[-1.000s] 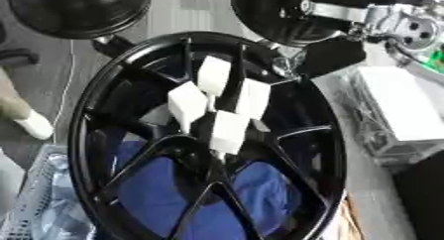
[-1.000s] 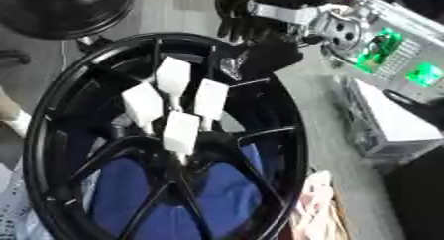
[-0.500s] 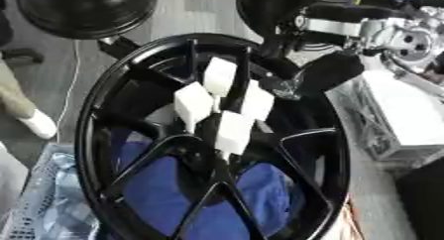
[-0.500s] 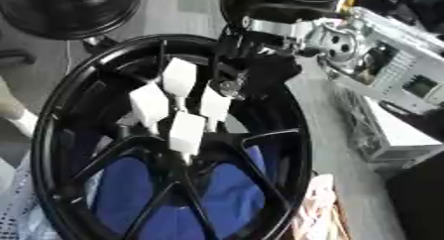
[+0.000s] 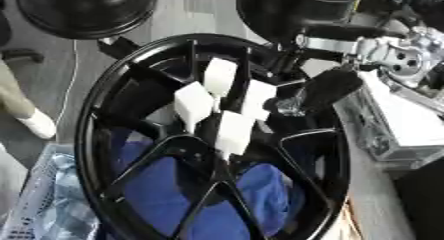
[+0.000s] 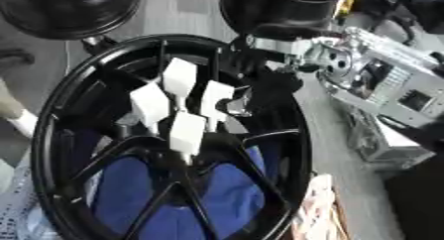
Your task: Pull the pin out of the wheel hub.
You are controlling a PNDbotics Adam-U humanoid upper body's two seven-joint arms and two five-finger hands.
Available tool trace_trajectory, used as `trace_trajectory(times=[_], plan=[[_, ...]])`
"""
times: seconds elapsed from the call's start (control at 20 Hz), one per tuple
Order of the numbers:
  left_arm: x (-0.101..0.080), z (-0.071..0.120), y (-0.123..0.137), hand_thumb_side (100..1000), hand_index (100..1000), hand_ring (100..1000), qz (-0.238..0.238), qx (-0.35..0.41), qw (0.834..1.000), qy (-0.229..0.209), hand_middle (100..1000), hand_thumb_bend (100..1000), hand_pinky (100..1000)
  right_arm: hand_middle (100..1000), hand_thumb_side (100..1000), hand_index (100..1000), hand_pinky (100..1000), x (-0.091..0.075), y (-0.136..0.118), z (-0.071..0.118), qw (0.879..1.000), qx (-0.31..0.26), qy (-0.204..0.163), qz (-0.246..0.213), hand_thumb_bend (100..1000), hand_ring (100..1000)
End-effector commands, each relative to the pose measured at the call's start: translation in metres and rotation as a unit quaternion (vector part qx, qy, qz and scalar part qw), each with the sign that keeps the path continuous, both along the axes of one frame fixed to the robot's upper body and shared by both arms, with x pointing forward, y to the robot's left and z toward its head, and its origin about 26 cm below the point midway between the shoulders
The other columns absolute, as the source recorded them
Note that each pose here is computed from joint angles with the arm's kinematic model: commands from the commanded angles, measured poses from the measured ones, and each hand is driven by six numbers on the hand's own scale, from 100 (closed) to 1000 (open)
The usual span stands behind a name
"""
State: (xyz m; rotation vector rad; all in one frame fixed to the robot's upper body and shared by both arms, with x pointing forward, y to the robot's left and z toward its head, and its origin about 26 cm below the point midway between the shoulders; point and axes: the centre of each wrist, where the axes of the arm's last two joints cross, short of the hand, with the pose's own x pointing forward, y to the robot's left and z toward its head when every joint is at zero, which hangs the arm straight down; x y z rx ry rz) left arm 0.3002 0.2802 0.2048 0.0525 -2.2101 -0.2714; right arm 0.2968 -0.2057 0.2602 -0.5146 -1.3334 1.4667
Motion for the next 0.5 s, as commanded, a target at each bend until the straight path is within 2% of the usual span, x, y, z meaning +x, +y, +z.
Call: trace_trajectory(times=[0.05,0.5], plan=[[-0.0028,0.0072,-0.0010,717,749,740,-0.004,0.007,1.000,-0.012,675,100,928,712,356,814,817,-0.0011,-0.0011,0.0045,1.000,0.000,-0.023,-0.012,405,783],[-0.0022,0.0086,-0.0025,720,745,740,-0.006,0.007,1.000,-0.016,668,100,930,724,355,814,820,-0.0016,0.0004,-0.0030,0.999,0.010,-0.036,-0.025,380,797]])
